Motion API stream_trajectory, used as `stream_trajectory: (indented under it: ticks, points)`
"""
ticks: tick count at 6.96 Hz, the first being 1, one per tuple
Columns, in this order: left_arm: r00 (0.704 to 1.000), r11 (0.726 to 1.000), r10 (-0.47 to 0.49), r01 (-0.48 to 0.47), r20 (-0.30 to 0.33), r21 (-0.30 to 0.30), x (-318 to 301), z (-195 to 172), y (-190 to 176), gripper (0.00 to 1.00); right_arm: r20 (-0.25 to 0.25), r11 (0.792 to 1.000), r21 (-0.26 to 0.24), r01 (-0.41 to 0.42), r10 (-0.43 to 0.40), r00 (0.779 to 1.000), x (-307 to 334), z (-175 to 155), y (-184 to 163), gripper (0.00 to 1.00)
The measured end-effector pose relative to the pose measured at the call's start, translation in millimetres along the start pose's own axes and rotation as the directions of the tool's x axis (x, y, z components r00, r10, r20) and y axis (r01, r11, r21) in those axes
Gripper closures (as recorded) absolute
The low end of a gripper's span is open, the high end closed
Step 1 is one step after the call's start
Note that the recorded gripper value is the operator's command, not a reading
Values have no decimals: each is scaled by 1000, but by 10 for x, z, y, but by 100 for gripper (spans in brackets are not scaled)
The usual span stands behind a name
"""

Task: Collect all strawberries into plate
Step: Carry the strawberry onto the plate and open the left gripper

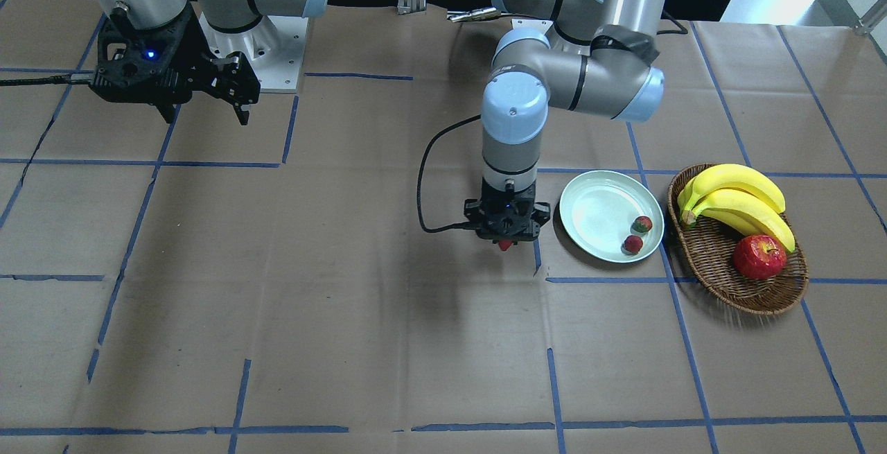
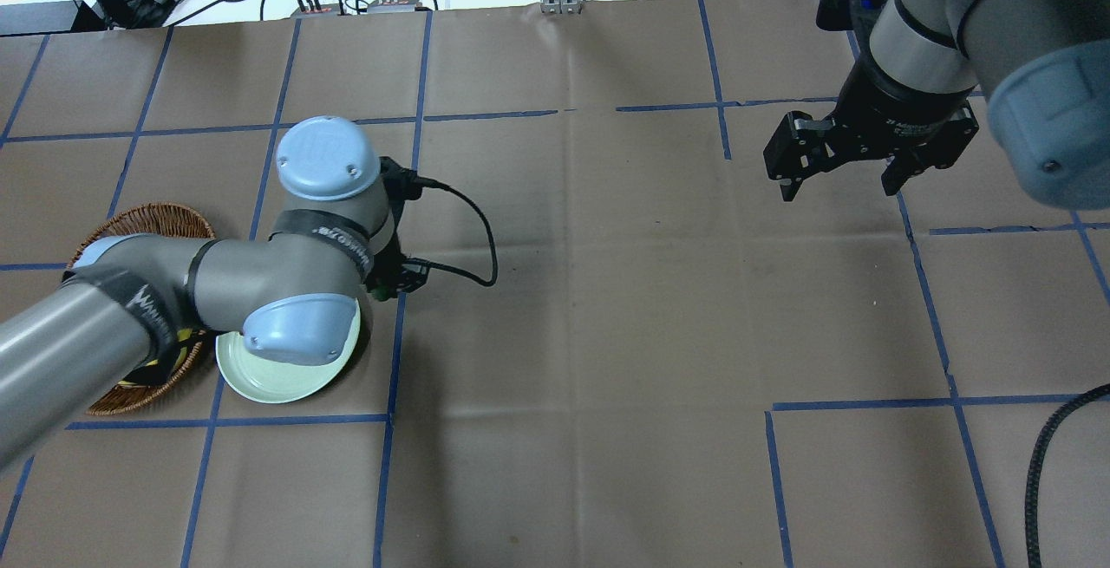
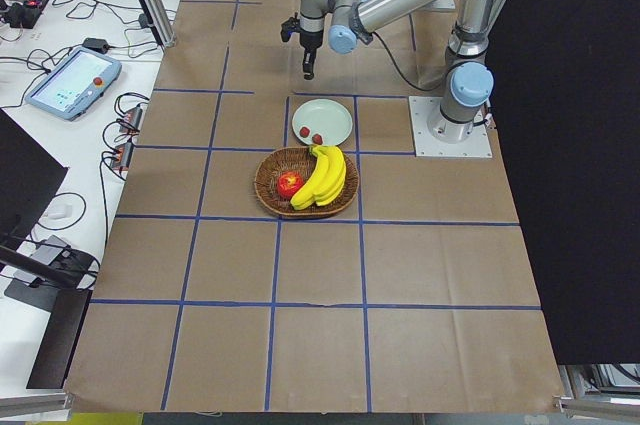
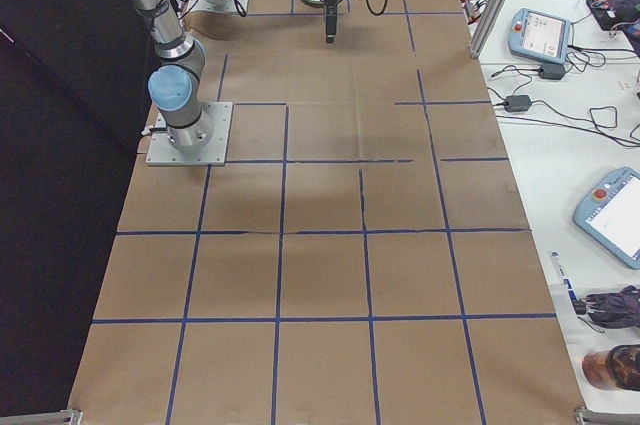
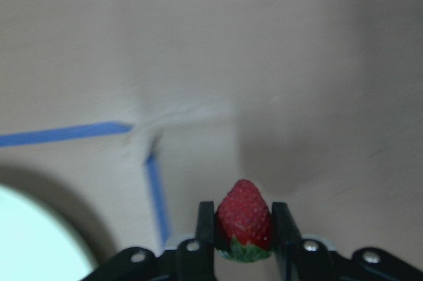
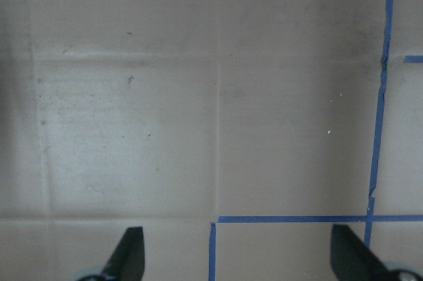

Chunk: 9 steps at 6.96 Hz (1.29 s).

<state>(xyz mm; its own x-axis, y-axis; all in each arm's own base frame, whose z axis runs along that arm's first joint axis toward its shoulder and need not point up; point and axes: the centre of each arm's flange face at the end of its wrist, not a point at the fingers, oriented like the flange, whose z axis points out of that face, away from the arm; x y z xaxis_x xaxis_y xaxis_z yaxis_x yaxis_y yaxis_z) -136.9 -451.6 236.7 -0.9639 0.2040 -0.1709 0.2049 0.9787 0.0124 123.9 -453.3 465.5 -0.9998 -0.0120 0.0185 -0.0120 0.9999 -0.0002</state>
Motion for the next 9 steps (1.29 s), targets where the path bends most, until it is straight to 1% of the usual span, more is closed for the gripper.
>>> stream_trajectory:
  ticks: [1,2,4,5,6,7,8,9]
  points:
    - [1000,999,26,-26,-4,-27,-297,87,212,83,0,1000,3,1,-1,1000,-4,-15,11,0]
    - [999,998,39,-40,-11,-51,-479,176,330,12,0,1000,9,2,-2,1000,-12,-44,35,0]
    - [999,996,43,-44,-14,-82,-579,289,420,10,-1,1000,16,4,-4,1000,-21,-77,65,0]
    - [999,995,41,-42,-16,-88,-583,312,441,10,-1,1000,16,6,-6,1000,-29,-78,70,0]
    - [999,996,37,-39,-23,-82,-582,292,439,10,-1,1000,17,8,-8,1000,-37,-80,73,0]
    - [999,998,16,-19,-49,-62,-559,240,421,8,0,1000,16,8,-8,1000,-39,-78,75,0]
    - [995,999,-36,32,-94,-36,-504,153,374,7,0,1000,16,9,-9,1000,-41,-77,76,0]
    - [988,996,-86,84,-126,-25,-456,-17,307,5,0,1000,17,9,-9,1000,-44,-79,76,0]
